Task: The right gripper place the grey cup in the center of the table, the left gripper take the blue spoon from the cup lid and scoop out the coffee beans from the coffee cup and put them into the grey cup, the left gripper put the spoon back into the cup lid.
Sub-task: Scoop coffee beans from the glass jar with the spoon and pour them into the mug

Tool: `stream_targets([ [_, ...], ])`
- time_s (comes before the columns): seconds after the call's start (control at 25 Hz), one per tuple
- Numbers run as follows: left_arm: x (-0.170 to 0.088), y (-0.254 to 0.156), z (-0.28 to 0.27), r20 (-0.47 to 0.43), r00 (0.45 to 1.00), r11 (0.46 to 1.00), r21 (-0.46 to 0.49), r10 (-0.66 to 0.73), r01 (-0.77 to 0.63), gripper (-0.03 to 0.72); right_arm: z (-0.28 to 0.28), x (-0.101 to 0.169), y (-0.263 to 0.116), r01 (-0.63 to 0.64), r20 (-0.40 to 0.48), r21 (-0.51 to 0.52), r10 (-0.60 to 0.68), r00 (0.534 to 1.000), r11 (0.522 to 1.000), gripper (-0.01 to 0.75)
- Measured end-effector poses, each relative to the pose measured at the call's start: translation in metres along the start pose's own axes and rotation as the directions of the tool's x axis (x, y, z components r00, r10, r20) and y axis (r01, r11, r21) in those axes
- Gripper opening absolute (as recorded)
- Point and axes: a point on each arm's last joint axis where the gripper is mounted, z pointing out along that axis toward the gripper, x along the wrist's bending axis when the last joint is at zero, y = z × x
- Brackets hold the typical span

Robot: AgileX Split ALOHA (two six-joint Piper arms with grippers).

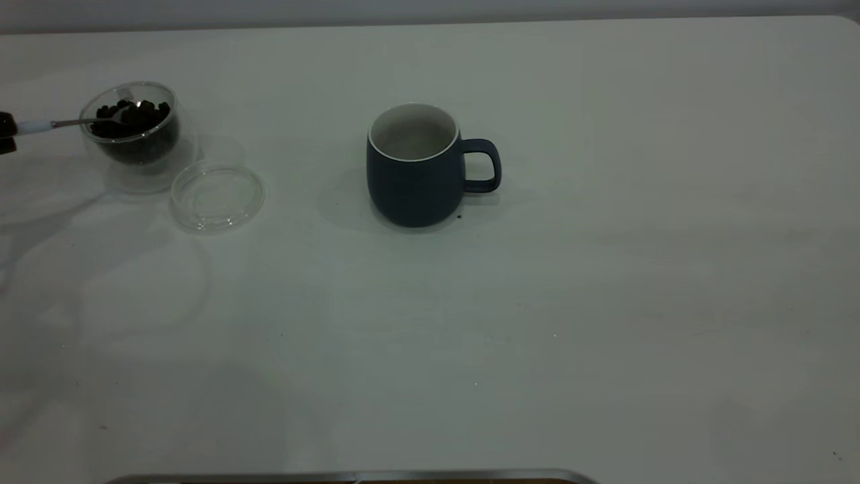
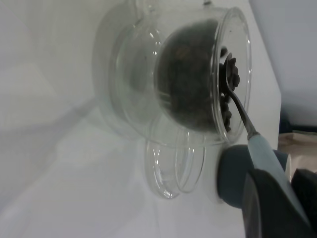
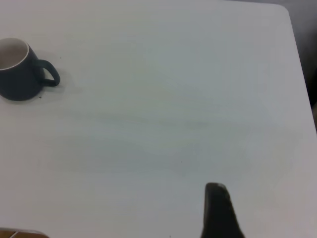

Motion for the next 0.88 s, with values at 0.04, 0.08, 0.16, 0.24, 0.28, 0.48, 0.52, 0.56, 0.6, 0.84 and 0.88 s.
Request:
stream_targets([
  [0.04, 0.0002, 0.0001, -0.0017, 0.007, 1.000, 1.000, -0.002, -0.002, 0.002, 0.134, 0.0000, 0.0000, 0.0000, 0.000, 0.000, 0.000, 0.000, 1.000, 1.000, 0.503],
  [0.08, 0.0002, 0.0003, -0.0037, 0.018, 1.000, 1.000, -0.005, -0.005, 0.005, 0.134, 0.0000, 0.0000, 0.0000, 0.000, 0.000, 0.000, 0.000, 1.000, 1.000, 0.503],
  [0.16, -0.0002, 0.0005, -0.0062, 0.034, 0.999, 1.000, -0.007, -0.008, 0.008, 0.134, 0.0000, 0.0000, 0.0000, 0.000, 0.000, 0.000, 0.000, 1.000, 1.000, 0.503],
  [0.24, -0.0005, 0.0004, -0.0076, 0.046, 0.999, 1.000, -0.007, -0.008, 0.009, 0.134, 0.0000, 0.0000, 0.0000, 0.000, 0.000, 0.000, 0.000, 1.000, 1.000, 0.503],
  [0.28, -0.0010, 0.0003, -0.0078, 0.052, 0.999, 1.000, -0.006, -0.009, 0.009, 0.134, 0.0000, 0.0000, 0.0000, 0.000, 0.000, 0.000, 0.000, 1.000, 1.000, 0.503],
  [0.48, -0.0061, -0.0011, -0.0082, 0.108, 0.994, 1.000, 0.010, -0.008, 0.007, 0.134, 0.0000, 0.0000, 0.0000, 0.000, 0.000, 0.000, 0.000, 1.000, 1.000, 0.503],
  [0.52, -0.0070, -0.0013, -0.0083, 0.117, 0.993, 1.000, 0.012, -0.008, 0.007, 0.134, 0.0000, 0.0000, 0.0000, 0.000, 0.000, 0.000, 0.000, 1.000, 1.000, 0.503],
  [0.56, -0.0073, -0.0014, -0.0084, 0.121, 0.993, 1.000, 0.013, -0.008, 0.006, 0.134, 0.0000, 0.0000, 0.0000, 0.000, 0.000, 0.000, 0.000, 1.000, 1.000, 0.503],
  [0.6, -0.0074, -0.0014, -0.0084, 0.122, 0.992, 1.000, 0.013, -0.008, 0.006, 0.134, 0.0000, 0.0000, 0.0000, 0.000, 0.000, 0.000, 0.000, 1.000, 1.000, 0.503],
  [0.84, -0.0076, -0.0015, -0.0086, 0.125, 0.992, 1.000, 0.015, -0.014, 0.012, 0.134, 0.0000, 0.0000, 0.0000, 0.000, 0.000, 0.000, 0.000, 1.000, 1.000, 0.503],
  [0.88, -0.0077, -0.0017, -0.0086, 0.126, 0.992, 1.000, 0.017, -0.016, 0.014, 0.134, 0.0000, 0.0000, 0.0000, 0.000, 0.000, 0.000, 0.000, 1.000, 1.000, 0.503],
])
